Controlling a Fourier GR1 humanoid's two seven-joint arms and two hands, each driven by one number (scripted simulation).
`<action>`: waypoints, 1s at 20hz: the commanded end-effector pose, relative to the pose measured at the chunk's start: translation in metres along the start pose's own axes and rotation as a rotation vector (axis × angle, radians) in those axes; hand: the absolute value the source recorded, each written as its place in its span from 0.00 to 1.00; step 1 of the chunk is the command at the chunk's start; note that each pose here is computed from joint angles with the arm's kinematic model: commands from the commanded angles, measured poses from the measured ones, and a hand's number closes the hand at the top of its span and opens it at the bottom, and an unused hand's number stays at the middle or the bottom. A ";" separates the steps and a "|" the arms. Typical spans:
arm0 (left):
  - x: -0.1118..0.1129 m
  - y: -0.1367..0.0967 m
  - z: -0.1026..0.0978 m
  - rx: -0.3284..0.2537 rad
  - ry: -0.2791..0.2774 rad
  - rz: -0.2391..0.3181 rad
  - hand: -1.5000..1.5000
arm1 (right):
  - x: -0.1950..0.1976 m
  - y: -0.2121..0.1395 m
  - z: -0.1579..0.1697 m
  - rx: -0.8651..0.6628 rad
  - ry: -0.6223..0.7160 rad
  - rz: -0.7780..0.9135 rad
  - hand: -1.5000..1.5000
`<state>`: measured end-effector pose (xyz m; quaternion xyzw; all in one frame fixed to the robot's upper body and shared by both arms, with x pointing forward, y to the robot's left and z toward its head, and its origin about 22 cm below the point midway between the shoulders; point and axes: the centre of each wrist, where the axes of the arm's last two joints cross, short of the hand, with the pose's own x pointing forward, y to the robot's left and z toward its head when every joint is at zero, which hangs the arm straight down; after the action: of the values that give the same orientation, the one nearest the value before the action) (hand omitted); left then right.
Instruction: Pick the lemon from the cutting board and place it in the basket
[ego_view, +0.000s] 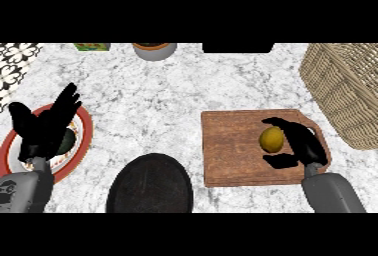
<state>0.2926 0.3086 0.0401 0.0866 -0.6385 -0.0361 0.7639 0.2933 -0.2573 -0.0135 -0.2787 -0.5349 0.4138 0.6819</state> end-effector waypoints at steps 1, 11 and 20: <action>-0.002 0.006 -0.007 0.010 0.018 0.011 0.50 | 0.021 0.006 -0.010 0.033 -0.020 0.083 1.00; 0.009 -0.009 -0.007 -0.050 -0.028 -0.003 0.50 | 0.090 0.011 -0.062 -0.111 0.281 -0.067 1.00; 0.023 -0.021 -0.011 -0.118 -0.069 -0.025 0.50 | 0.150 -0.049 -0.105 -0.390 0.694 -0.256 1.00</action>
<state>0.3075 0.2907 0.0525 0.0559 -0.6552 -0.0728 0.7499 0.3986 -0.1655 0.0481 -0.4358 -0.4053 0.1649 0.7865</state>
